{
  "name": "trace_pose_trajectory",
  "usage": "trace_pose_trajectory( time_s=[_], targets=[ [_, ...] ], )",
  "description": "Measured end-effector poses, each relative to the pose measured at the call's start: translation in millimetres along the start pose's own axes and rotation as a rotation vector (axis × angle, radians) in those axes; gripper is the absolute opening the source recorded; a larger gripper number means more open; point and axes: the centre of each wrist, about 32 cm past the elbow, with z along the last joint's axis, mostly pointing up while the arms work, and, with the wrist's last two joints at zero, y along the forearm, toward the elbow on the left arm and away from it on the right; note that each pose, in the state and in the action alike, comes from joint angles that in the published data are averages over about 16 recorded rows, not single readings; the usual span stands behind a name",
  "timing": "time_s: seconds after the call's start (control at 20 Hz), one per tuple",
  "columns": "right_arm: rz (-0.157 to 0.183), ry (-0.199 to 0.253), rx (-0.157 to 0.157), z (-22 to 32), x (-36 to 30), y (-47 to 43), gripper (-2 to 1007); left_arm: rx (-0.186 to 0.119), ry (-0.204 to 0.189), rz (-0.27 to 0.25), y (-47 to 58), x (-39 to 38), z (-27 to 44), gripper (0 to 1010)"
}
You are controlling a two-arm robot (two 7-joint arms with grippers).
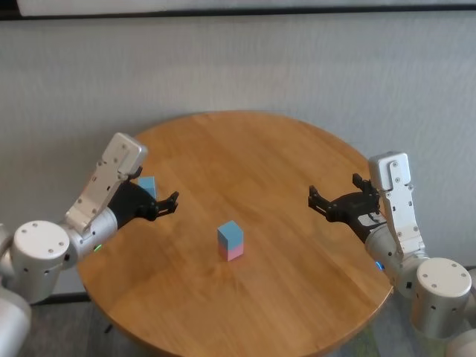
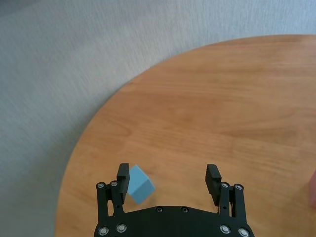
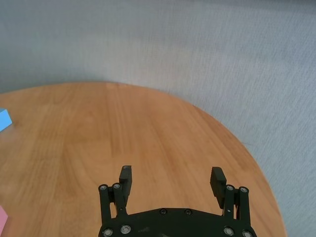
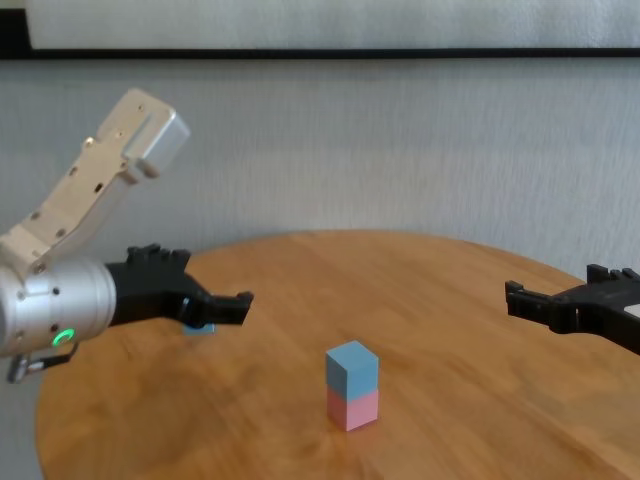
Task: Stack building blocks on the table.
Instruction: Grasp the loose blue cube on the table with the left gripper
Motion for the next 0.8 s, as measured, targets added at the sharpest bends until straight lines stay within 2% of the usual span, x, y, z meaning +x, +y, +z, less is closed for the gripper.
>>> trace_pose_trajectory(
  time_s=[0.5, 0.8],
  targets=[
    [0.001, 0.001, 0.0, 0.2, -0.4, 0.1, 1005, 0.033, 0.052, 0.073, 17.7, 4.6, -20.9, 1000],
    [0.001, 0.002, 0.0, 0.2, -0.5, 0.1, 1005, 0.02, 0.094, 0.088, 21.8, 6.1, -28.6, 1000]
  ],
)
